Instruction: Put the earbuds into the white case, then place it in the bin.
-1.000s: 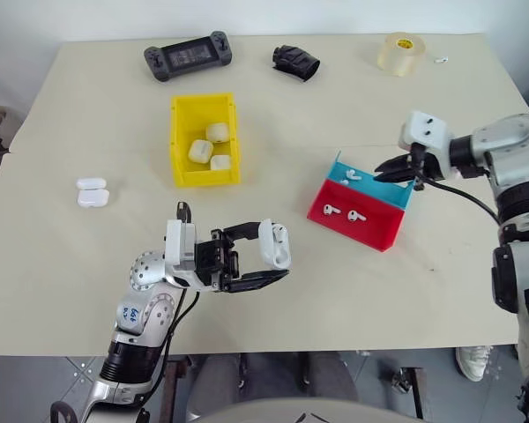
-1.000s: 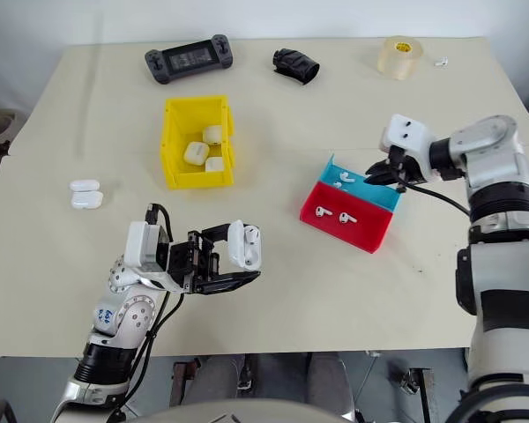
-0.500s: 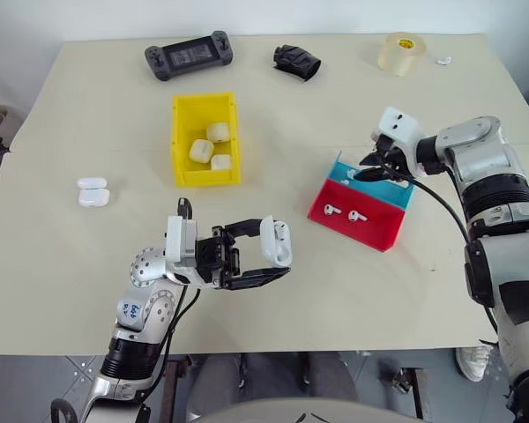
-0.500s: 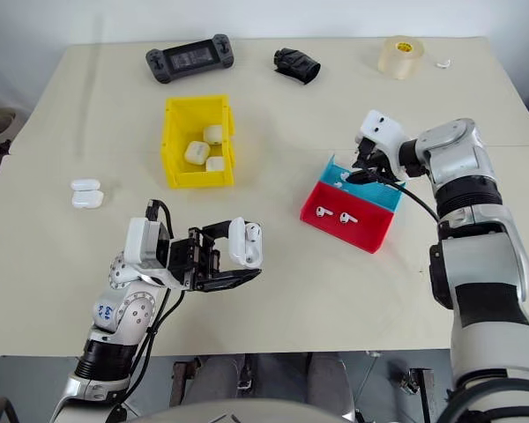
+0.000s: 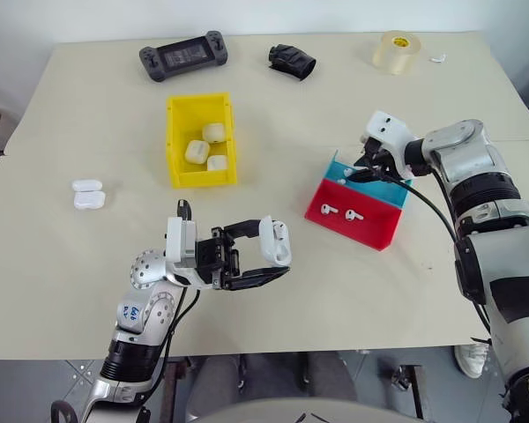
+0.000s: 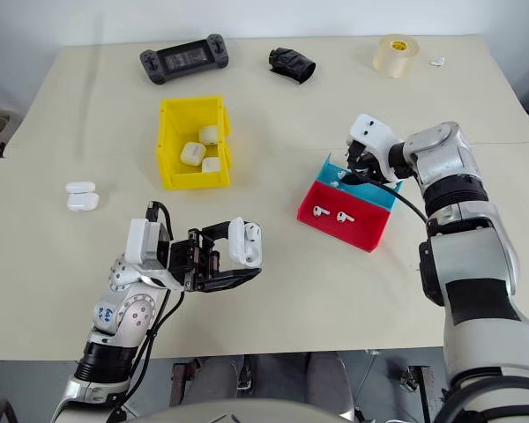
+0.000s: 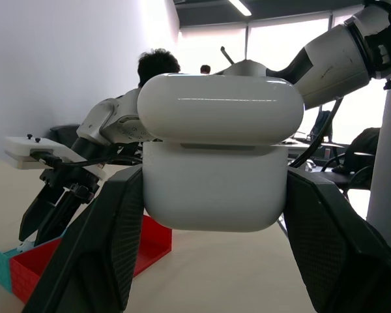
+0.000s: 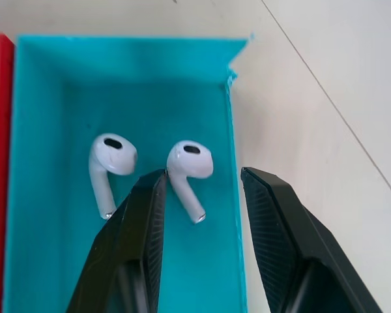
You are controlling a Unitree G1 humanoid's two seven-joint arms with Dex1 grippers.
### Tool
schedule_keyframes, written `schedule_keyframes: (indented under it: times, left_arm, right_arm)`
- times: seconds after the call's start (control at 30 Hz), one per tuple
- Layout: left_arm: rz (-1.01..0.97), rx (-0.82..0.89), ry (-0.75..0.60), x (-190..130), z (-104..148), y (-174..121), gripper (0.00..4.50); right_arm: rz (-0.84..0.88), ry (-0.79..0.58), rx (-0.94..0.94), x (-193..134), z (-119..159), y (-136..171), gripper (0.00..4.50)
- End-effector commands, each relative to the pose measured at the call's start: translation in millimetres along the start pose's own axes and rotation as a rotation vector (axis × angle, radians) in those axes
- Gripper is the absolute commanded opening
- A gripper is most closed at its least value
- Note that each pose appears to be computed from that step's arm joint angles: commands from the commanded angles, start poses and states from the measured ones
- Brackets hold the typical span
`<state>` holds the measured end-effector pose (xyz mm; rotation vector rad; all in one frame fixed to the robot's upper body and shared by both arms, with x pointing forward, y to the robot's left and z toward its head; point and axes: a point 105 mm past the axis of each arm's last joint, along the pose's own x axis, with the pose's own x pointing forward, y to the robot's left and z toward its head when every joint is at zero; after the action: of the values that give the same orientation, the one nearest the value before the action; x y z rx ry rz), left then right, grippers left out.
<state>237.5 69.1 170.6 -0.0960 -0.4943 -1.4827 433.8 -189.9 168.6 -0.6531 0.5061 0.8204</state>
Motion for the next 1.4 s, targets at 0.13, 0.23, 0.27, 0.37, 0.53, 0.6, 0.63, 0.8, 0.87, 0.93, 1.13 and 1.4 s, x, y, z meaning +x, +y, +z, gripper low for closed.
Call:
schedule_keyframes:
  times: [0.13,0.23,0.27,0.37,0.53,0.6,0.63,0.8,0.87,0.93,1.13,1.4]
  left_arm:
    - [-0.012,0.038,-0.025,1.8,9.1,-3.3,2.8]
    - [-0.014,0.037,-0.024,1.5,8.8,-3.0,2.8]
    - [-0.014,0.037,-0.024,1.4,8.8,-2.9,2.8]
    - [-0.015,0.037,-0.022,1.0,8.5,-2.9,2.8]
    - [-0.016,0.039,-0.022,1.1,8.4,-3.5,2.8]
    - [-0.016,0.04,-0.021,0.7,8.4,-3.5,2.8]
    - [-0.016,0.039,-0.019,0.2,8.6,-3.8,2.8]
    - [-0.014,0.042,-0.014,-1.3,8.7,-3.8,2.8]
    - [-0.014,0.043,-0.014,-1.7,8.8,-3.6,2.8]
    - [-0.015,0.043,-0.014,-1.7,8.7,-3.4,2.8]
    - [-0.01,0.05,-0.017,-1.8,9.5,0.1,2.8]
    - [-0.019,0.038,-0.017,-3.8,8.5,2.4,2.8]
  right_arm:
    - [-0.027,-0.028,-0.016,-1.0,9.6,-4.1,1.9]
    - [-0.021,-0.031,-0.014,0.3,10.4,-2.8,1.9]
    - [-0.019,-0.035,-0.011,0.8,11.2,-2.3,1.9]
    - [-0.012,-0.042,-0.006,2.4,12.6,-0.8,1.9]
    - [-0.002,-0.038,0.001,7.6,9.4,3.1,1.9]
    - [-0.003,-0.041,0.006,8.2,9.2,3.3,1.52]
    - [-0.007,-0.045,0.01,8.5,9.1,3.0,1.29]
    - [-0.011,-0.04,0.014,8.8,7.2,2.8,0.48]
    - [-0.017,-0.054,0.019,7.1,9.3,1.3,0.48]
    - [-0.02,-0.073,0.022,3.7,12.6,-0.6,0.48]
    - [0.034,-0.277,0.028,-22.9,44.9,-3.7,0.48]
    - [0.195,-0.662,0.039,-101.2,64.1,34.7,0.48]
